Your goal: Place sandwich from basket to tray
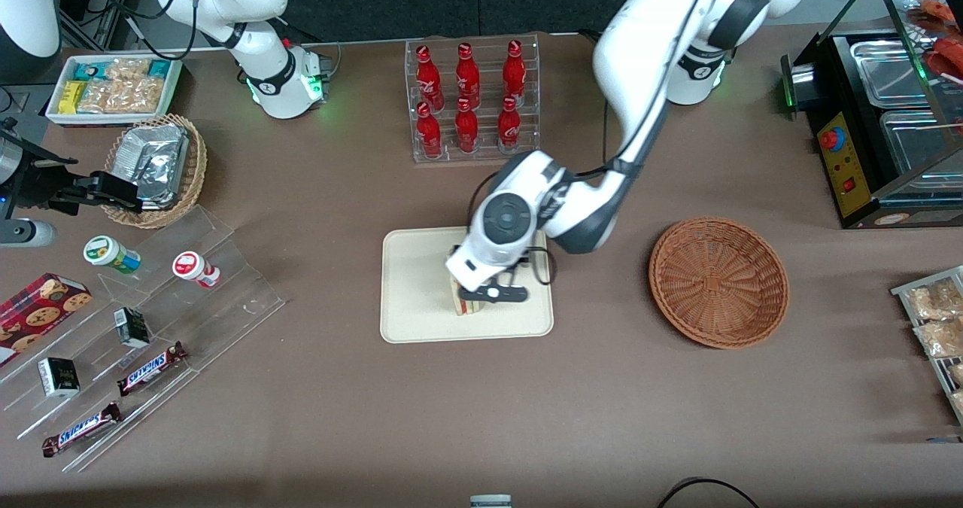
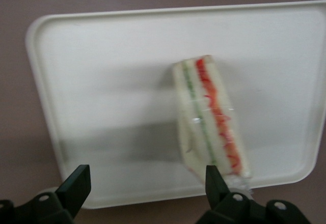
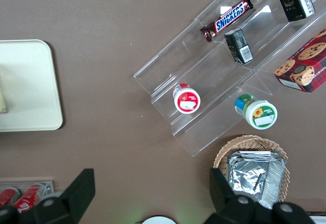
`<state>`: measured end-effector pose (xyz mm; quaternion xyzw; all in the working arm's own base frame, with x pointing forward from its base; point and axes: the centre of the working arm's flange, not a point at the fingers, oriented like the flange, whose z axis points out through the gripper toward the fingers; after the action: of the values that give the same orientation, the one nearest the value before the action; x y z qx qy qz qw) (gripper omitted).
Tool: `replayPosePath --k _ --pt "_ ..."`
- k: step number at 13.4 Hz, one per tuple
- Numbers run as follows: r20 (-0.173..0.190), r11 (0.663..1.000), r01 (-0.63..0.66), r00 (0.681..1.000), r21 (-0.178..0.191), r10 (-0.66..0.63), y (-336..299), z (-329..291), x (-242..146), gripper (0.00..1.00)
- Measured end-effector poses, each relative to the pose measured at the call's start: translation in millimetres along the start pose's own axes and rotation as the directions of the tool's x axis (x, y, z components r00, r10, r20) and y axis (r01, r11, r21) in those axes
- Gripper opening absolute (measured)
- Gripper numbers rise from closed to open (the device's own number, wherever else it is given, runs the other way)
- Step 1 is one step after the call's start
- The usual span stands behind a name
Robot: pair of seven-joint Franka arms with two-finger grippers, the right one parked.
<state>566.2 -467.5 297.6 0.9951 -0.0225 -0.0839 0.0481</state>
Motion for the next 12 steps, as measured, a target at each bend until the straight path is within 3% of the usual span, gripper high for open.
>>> replayPosePath --k 4,9,12 --pt "0.049 0.998 -0.055 0.997 0.028 0.054 -95.4 -16.3 -4.9 0.99" --pt "0.05 0.99 -0.139 0.989 0.016 0.138 -229.5 -31.3 -18.2 0.99" --pt "0.015 0.986 -0.165 0.986 -0.003 0.165 -312.3 -72.6 -20.9 0.99"
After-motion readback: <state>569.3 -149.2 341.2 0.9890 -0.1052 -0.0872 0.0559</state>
